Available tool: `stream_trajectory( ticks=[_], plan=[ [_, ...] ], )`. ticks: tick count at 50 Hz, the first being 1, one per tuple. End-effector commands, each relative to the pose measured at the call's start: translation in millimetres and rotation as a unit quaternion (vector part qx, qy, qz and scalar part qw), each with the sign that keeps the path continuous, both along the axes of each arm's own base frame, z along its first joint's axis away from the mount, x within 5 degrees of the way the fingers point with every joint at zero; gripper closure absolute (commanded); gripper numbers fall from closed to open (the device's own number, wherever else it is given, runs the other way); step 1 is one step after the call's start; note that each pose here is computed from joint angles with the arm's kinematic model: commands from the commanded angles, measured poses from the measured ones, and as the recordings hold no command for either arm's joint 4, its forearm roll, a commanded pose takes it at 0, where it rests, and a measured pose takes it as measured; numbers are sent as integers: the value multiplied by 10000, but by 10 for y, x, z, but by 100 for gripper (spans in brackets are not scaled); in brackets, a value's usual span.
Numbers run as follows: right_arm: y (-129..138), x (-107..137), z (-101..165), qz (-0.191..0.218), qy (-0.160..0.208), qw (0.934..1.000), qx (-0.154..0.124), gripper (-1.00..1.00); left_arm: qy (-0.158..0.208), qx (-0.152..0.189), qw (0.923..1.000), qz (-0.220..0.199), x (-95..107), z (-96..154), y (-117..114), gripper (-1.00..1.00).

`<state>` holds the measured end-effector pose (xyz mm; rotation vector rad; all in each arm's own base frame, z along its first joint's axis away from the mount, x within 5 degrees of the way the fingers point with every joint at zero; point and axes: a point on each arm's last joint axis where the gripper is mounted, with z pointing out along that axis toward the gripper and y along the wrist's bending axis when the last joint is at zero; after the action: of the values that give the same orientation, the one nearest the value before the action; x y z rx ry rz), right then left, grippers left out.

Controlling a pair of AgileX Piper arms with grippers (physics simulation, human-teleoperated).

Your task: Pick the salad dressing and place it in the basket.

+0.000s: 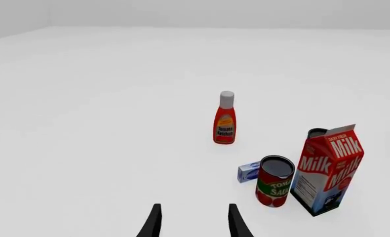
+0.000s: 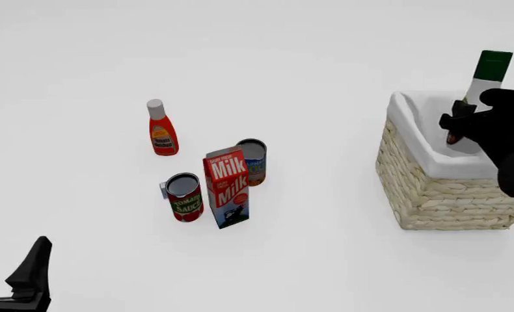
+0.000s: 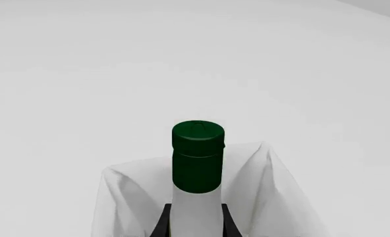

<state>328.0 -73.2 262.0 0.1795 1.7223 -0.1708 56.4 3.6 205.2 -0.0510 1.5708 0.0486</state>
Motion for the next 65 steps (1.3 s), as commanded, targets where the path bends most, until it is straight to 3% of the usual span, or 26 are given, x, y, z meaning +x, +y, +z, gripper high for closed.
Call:
stream_trajectory(
  ticks=[1, 20, 21, 51, 65],
  plan=[
    [-13, 18, -23, -28, -23, 10000, 89, 100, 6, -1, 10000, -3, 0, -1, 0, -100],
    [-21, 50, -58, -32, -28, 9999, 107, 100, 6, 17, 10000, -25, 0, -1, -3, -100],
    [-19, 53, -60, -29, -26, 9999, 115, -100, 7, 17, 10000, -28, 0, -1, -3, -100],
    [4, 35, -33, -7, -76, 9999, 136, -100, 13, 18, 10000, -46, 0, -2, -5, -100],
    [40, -178, 123, -18, -197, 9998, 87, -100, 14, 9, 10000, -28, 0, -2, -3, -100]
  ],
)
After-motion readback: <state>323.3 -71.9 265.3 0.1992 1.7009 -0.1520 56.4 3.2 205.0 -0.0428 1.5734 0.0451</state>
